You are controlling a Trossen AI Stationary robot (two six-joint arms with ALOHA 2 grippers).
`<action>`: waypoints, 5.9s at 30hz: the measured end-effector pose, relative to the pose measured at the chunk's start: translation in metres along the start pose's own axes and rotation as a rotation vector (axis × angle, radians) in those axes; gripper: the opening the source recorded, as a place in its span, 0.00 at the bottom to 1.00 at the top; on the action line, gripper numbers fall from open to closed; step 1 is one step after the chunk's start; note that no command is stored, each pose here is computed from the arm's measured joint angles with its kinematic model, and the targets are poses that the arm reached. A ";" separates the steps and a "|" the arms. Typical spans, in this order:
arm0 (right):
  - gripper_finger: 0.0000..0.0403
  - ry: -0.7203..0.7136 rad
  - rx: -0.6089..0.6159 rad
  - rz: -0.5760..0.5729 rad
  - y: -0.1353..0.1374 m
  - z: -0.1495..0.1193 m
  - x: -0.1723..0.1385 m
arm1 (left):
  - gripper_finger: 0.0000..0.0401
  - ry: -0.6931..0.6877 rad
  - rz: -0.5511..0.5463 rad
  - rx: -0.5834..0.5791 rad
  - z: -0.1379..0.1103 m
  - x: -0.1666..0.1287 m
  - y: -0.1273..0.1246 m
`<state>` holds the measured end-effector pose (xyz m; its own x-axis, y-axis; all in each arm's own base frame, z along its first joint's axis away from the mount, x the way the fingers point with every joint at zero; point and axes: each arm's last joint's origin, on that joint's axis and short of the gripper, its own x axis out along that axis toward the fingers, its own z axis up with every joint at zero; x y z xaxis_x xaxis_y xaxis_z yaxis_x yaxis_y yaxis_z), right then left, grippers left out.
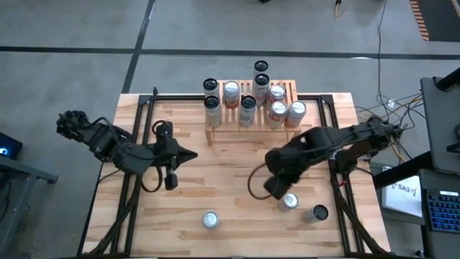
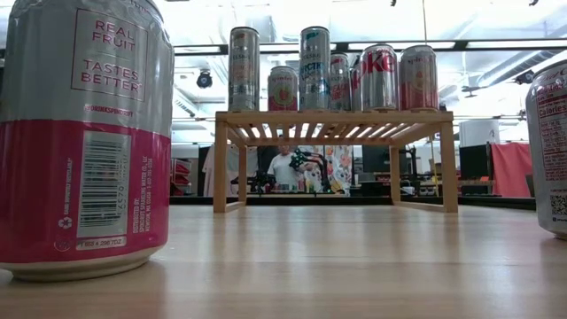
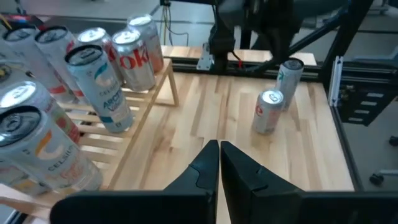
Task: Place canned beverage on shelf
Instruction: Put the silver soda can on the shelf aligned with the other silver soda cans
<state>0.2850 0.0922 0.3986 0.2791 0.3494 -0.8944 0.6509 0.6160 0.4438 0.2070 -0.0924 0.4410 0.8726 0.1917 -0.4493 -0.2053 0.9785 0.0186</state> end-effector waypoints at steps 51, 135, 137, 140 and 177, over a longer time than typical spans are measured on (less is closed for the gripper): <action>0.11 -0.180 0.050 0.075 -0.065 -0.030 0.086 | 0.00 -0.050 0.097 -0.024 -0.022 -0.021 0.026; 0.73 -0.814 0.107 0.072 0.023 0.091 0.040 | 0.87 0.093 0.365 0.330 -0.045 0.070 -0.030; 0.73 -0.829 0.101 0.080 0.025 0.095 0.036 | 0.89 0.102 0.369 0.329 -0.047 0.074 -0.032; 0.73 -0.853 0.107 0.089 0.026 0.101 0.033 | 0.90 0.108 0.380 0.319 -0.048 0.078 -0.031; 0.90 -0.813 0.105 0.326 0.049 0.115 0.026 | 0.74 0.160 0.433 0.330 -0.049 0.096 -0.019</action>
<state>0.4051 0.0507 0.3908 0.8522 -0.1390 -0.5045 0.5017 0.4911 0.7121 0.2731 -0.0968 0.3542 0.6559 0.5923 -0.4679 -0.3578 0.7898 0.4982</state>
